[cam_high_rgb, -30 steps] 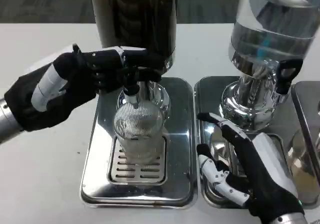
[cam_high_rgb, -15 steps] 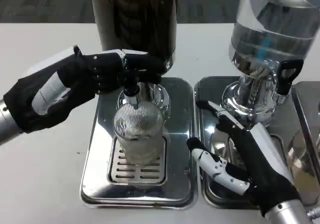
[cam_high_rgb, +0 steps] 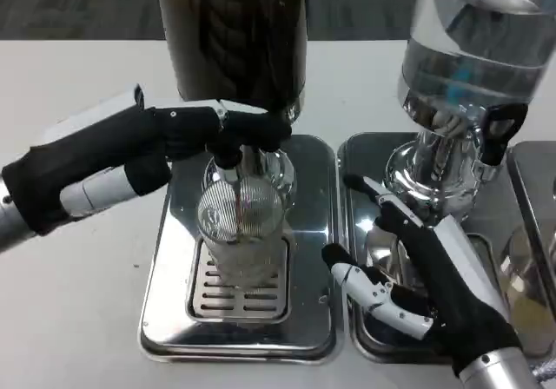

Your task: Grasp the cup under the faucet to collect the drink, then remove the cup.

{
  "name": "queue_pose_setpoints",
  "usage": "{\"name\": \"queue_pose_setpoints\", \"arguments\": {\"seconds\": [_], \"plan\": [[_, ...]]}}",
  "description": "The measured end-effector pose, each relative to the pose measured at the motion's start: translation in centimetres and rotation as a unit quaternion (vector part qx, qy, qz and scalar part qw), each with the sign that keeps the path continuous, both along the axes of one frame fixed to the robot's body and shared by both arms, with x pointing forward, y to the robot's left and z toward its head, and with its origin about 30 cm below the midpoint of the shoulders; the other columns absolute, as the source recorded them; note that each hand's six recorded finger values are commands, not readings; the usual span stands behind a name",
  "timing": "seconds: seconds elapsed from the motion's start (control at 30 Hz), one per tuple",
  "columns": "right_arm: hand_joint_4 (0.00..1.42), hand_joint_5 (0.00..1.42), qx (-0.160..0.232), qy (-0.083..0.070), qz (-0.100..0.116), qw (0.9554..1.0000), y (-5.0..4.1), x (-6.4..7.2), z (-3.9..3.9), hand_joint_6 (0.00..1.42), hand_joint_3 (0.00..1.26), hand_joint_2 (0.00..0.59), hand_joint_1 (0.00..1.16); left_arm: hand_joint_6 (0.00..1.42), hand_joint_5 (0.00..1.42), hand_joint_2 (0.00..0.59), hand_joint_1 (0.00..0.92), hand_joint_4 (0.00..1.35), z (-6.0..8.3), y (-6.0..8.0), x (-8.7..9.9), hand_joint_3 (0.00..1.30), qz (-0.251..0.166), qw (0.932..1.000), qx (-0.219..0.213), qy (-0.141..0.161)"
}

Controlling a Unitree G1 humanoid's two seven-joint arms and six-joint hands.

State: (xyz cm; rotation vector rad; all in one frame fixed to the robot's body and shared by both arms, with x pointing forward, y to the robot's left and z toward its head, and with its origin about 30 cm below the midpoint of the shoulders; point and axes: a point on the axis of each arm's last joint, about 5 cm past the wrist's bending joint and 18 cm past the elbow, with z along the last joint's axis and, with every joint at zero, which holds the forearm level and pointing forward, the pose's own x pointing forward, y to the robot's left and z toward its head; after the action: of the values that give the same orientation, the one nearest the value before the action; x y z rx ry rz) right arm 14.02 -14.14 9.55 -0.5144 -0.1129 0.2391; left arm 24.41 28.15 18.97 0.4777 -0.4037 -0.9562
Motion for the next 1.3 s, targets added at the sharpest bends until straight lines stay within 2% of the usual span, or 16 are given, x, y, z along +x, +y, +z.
{"name": "queue_pose_setpoints", "arguments": {"seconds": [0.23,0.33,0.4,0.5,0.83,1.3], "plan": [[0.08,0.06,0.000,-0.005,0.001,1.0000,0.02,0.2,0.13,0.14,0.14,0.299,0.51,0.14,0.21,0.018,0.000,0.19,0.2,-0.2,-0.2,0.28,0.003,0.9994,0.020,-0.029],[0.07,0.05,0.003,-0.006,0.006,1.0000,-0.01,0.5,0.17,0.13,0.12,0.272,0.49,0.14,0.21,0.017,0.000,0.19,0.1,-0.2,-0.2,0.28,0.004,0.9992,0.022,-0.034],[0.06,0.04,0.001,-0.006,0.011,0.9999,-0.03,0.6,0.18,0.13,0.10,0.235,0.48,0.14,0.21,0.016,0.000,0.19,0.1,-0.2,-0.3,0.28,0.004,0.9991,0.023,-0.035],[0.05,0.04,-0.005,0.002,0.026,0.9997,-0.02,0.9,0.03,0.12,0.09,0.209,0.48,0.14,0.21,0.016,0.000,0.19,0.1,-0.2,-0.3,0.28,0.006,0.9991,0.022,-0.036],[0.01,0.01,-0.003,0.002,0.056,0.9985,0.50,2.1,0.09,0.08,0.06,0.172,0.50,0.14,0.21,0.016,0.000,0.19,-0.1,-0.2,-0.5,0.28,0.011,0.9991,0.019,-0.036],[0.00,0.00,-0.006,0.005,0.076,0.9971,1.05,3.1,-0.29,0.08,0.07,0.134,0.55,0.14,0.21,0.025,0.000,0.19,-0.1,-0.2,-0.6,0.28,0.013,0.9990,0.020,-0.038]]}}
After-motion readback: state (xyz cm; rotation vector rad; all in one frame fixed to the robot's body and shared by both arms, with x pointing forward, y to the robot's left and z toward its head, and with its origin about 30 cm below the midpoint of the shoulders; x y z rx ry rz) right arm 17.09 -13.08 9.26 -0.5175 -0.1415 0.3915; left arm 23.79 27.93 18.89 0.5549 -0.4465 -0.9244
